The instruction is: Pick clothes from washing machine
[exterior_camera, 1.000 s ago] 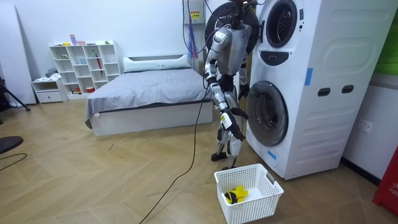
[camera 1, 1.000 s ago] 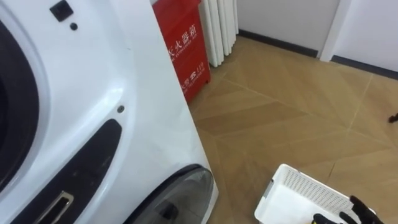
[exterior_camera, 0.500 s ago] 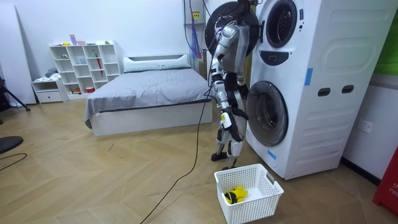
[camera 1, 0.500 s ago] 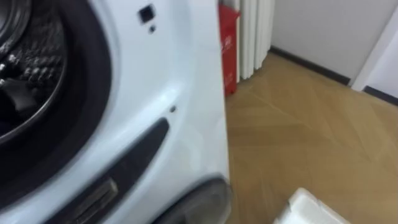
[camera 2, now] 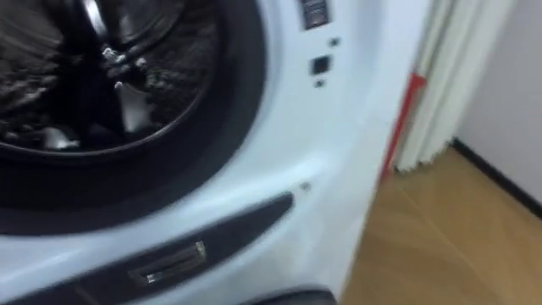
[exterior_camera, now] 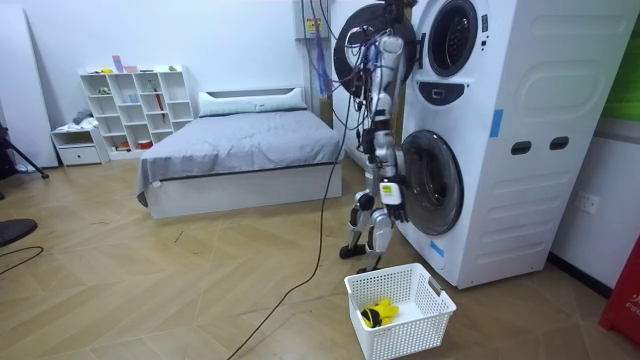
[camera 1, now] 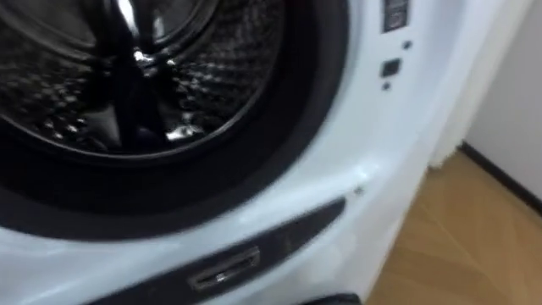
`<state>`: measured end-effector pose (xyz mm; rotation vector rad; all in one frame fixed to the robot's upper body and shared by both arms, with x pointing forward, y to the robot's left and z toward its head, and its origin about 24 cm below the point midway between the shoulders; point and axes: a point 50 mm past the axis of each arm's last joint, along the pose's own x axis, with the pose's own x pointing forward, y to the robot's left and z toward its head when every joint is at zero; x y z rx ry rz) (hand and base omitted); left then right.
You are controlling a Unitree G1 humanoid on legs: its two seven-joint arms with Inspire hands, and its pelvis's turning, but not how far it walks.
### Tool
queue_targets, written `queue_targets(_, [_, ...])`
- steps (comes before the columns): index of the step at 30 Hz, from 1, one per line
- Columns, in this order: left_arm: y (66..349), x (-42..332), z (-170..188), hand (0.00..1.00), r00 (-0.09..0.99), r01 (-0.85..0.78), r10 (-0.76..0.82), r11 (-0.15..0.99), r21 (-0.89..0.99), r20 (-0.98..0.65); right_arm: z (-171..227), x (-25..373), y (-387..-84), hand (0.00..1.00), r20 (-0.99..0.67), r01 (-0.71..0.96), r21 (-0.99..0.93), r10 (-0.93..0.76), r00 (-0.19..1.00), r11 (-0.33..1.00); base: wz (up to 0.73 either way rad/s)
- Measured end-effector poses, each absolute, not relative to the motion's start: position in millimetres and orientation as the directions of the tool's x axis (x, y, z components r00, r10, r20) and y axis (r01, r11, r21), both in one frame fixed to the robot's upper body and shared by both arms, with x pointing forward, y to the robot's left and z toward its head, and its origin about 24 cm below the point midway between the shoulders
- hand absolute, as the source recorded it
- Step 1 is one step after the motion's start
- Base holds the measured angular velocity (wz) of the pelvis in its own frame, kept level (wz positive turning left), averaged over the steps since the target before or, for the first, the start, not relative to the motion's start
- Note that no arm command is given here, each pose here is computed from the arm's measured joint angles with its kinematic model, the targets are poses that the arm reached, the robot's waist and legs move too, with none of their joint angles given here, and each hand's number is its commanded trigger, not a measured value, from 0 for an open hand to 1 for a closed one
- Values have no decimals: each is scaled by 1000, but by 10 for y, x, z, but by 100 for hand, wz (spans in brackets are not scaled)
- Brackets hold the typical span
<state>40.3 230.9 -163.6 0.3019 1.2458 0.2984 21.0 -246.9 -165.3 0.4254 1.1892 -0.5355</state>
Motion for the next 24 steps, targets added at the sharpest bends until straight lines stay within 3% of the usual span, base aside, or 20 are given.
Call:
queue_targets(10, [2379,322,-1628,0,257,-132,420,907,399,-870,-1691,373,-2273,0,-959,334,42,-56,278,942,24])
queue_targets(24, [2376,293,-1629,0,250,-156,425,905,397,-870,-1694,396,-2257,0,-959,308,15,-73,274,951,2])
